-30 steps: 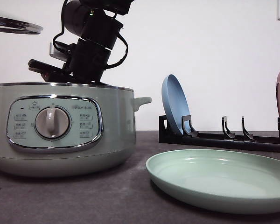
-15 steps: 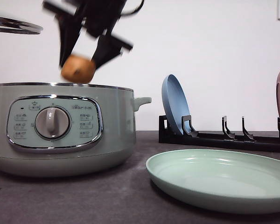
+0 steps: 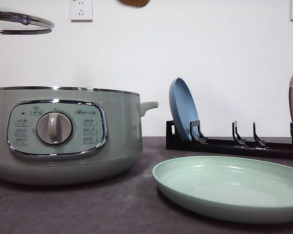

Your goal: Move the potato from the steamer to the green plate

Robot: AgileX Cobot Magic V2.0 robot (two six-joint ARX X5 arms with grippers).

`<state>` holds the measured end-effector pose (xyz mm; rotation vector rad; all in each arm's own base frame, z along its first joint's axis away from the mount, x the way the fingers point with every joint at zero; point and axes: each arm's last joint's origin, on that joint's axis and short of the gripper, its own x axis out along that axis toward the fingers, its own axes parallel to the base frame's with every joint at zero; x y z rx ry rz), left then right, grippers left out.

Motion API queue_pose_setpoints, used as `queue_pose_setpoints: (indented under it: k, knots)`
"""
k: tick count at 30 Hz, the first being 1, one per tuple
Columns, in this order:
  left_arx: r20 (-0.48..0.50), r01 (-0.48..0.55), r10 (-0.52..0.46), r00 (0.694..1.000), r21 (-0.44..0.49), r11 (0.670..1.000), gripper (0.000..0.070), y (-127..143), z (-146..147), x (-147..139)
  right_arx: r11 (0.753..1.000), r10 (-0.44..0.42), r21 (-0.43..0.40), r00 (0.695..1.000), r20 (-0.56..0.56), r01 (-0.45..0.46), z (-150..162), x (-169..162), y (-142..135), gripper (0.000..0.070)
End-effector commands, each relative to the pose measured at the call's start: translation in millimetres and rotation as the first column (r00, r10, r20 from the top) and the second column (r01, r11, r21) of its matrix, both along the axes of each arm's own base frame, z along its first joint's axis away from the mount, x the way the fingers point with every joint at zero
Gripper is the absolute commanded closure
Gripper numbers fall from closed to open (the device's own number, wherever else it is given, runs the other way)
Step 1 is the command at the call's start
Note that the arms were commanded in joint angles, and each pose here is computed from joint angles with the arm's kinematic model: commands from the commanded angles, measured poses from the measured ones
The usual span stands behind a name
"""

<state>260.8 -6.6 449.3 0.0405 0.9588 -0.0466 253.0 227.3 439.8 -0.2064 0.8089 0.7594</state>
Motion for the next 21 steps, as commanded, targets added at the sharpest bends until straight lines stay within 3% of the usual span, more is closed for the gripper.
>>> queue_pose_setpoints:
  k: [1,9,16,21]
  knots:
    - [0.055,0.017,-0.017,0.998,-0.012,1.000,0.0700,-2.3,10.9,-3.6,1.000,0.012,-0.018,1.000,0.014,-0.012,5.4,-2.2,-6.3,0.0534]
    - [0.055,0.072,-0.071,0.996,-0.024,0.997,0.0700,-14.4,10.9,-4.2,0.996,-0.083,-0.032,0.997,0.006,0.083,2.9,-23.2,-63.0,0.0534]
    - [0.056,0.137,-0.135,0.989,-0.024,0.990,0.0700,-31.0,11.0,-6.1,0.990,-0.142,-0.012,0.990,0.016,0.142,-34.1,-52.4,-103.6,0.0534]
    - [0.057,0.185,-0.183,0.981,-0.025,0.982,0.0700,-43.5,11.0,-8.2,0.992,-0.121,0.025,0.993,-0.011,0.121,-65.3,-67.3,-116.1,0.0534]
